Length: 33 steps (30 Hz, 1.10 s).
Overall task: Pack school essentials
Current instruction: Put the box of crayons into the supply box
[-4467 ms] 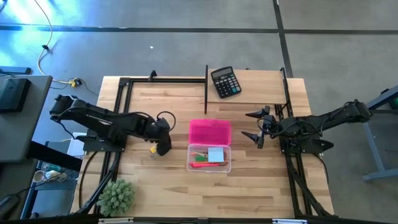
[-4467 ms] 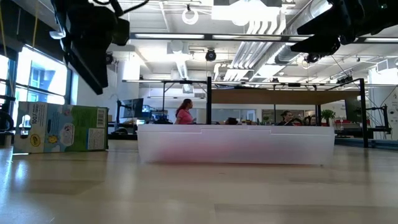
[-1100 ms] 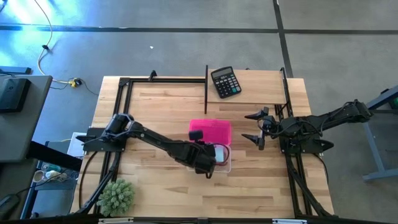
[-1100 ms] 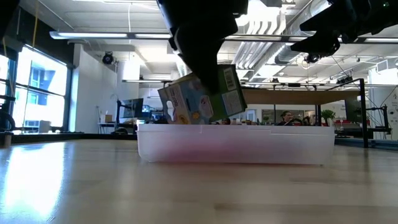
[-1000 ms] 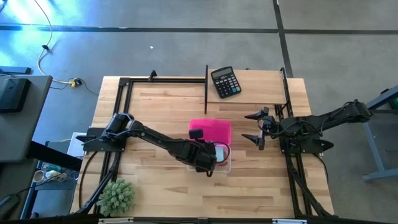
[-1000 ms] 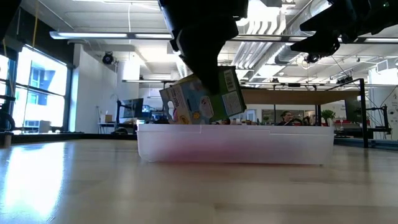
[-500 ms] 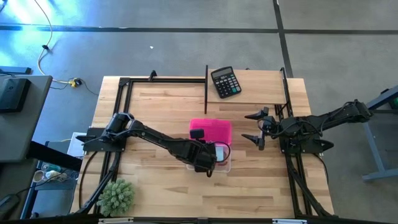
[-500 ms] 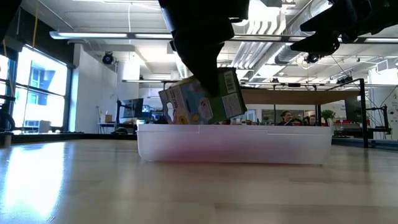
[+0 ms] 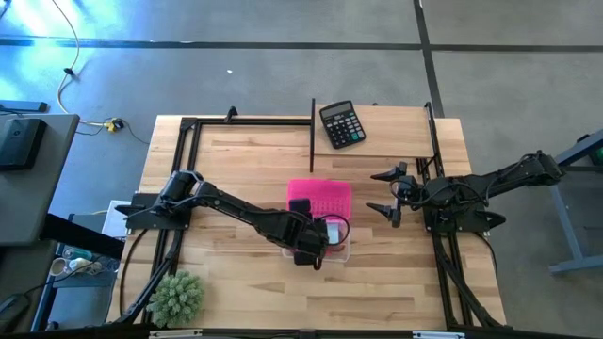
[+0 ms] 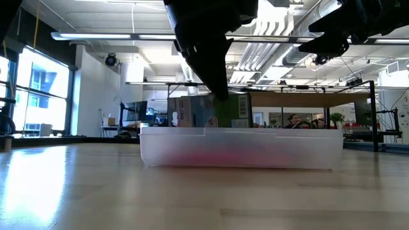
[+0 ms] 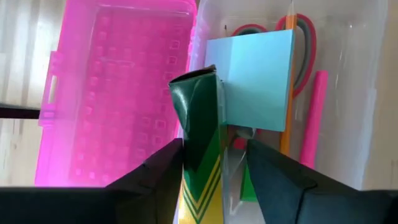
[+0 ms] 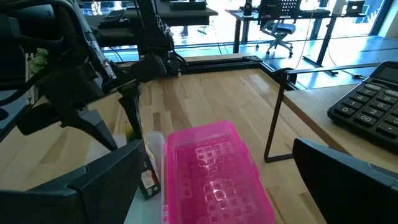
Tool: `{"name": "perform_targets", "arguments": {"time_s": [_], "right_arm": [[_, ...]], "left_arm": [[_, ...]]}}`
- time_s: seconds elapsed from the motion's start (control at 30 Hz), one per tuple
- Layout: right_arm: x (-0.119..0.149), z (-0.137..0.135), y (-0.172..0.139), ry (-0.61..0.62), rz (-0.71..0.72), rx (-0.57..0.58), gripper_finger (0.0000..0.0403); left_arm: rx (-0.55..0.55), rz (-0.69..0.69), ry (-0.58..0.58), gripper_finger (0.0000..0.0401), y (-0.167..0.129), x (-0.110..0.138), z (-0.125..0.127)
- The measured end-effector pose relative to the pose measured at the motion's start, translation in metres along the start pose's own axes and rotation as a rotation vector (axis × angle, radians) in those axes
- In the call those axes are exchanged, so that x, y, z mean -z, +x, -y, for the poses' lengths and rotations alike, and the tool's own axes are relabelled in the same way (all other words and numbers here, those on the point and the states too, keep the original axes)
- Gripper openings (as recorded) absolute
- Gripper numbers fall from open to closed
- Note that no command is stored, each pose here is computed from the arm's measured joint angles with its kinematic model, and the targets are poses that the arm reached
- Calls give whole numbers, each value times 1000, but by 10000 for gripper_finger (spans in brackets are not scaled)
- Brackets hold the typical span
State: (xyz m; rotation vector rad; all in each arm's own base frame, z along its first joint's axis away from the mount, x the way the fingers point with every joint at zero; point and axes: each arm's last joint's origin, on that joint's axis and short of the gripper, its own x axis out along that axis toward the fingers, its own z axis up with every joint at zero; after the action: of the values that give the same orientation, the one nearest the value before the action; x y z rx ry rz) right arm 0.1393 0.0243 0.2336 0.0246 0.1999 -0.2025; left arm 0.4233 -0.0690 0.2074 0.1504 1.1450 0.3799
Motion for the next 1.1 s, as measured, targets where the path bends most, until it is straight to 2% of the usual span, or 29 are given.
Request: {"name": "perform_targets", "arguments": {"time_s": [0.53, 0.7, 0.93, 1.1], "right_arm": [[3, 0, 0, -12, -23, 6, 399], [3, 0, 0, -13, -26, 6, 399], [3, 0, 0, -13, -26, 6, 399], [3, 0, 0, -14, -27, 6, 399]], "left_arm": [[60, 24, -5, 180, -14, -11, -2], [118, 7, -26, 180, -15, -11, -2], [-24, 24, 13, 171, -25, -15, -9], [-114, -12, 44, 162, -27, -19, -29]]}}
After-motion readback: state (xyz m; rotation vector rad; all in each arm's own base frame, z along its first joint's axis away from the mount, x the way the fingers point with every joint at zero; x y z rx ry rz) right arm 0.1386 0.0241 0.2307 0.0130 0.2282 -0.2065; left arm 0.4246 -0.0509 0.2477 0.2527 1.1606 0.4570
